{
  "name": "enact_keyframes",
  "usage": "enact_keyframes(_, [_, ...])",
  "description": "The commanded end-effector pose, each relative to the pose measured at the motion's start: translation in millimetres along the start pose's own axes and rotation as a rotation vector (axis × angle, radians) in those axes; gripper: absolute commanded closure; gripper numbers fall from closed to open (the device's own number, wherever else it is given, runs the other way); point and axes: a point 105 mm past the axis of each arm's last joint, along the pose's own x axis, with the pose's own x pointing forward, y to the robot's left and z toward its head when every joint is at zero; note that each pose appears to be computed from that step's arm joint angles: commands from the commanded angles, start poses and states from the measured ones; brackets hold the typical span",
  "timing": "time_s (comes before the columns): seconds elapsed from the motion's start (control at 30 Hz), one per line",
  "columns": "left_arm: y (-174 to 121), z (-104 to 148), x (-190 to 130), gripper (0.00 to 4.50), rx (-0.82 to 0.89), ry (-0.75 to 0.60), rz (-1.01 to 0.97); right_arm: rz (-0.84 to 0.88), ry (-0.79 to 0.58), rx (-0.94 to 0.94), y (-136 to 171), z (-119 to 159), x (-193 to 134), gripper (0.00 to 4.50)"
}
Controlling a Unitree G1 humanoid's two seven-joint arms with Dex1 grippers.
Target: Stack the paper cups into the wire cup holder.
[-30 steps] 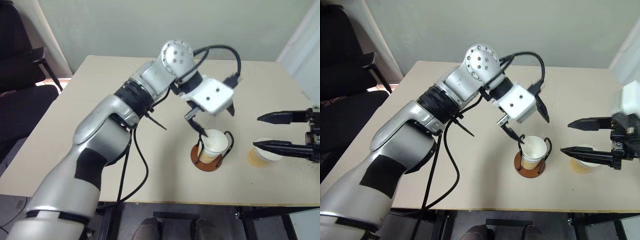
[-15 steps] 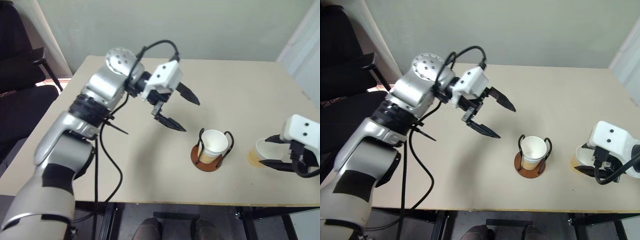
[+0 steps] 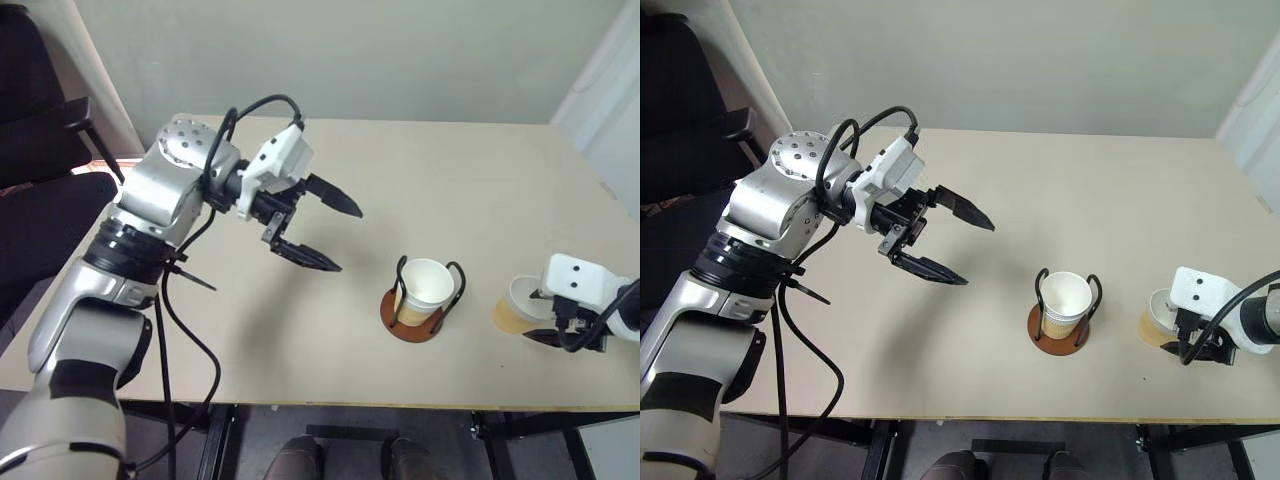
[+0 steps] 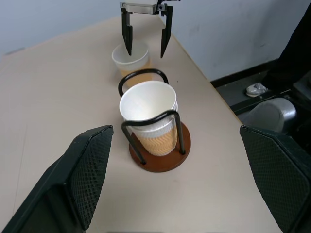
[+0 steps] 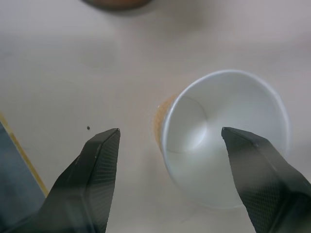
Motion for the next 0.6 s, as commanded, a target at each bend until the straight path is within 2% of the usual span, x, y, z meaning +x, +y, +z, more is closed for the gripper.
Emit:
enact_keyframes(0.03, [-4.4, 10.3, -4.9, 0.0, 0.055, 0.004, -0.013, -0.014, 0.007, -0.038, -5.5, 1.4, 1.7, 1.96])
enact_keyframes(0.27, [-6.1, 5.0, -5.9, 0.0, 0.054, 0.027, -0.009, 0.002, 0.002, -0.052, -3.8, 3.9, 3.5, 4.48])
enact_keyframes(0.47, [-6.5, 3.7, -5.3, 0.0, 0.055, 0.035, -0.009, 0.003, 0.012, -0.058, -2.6, 1.7, 0.4, 4.48])
enact_keyframes(0.6, [-7.3, 1.6, -6.9, 0.0, 0.053, 0.046, -0.007, -0.047, -0.019, -0.094, -17.5, 16.1, -30.3, 4.48])
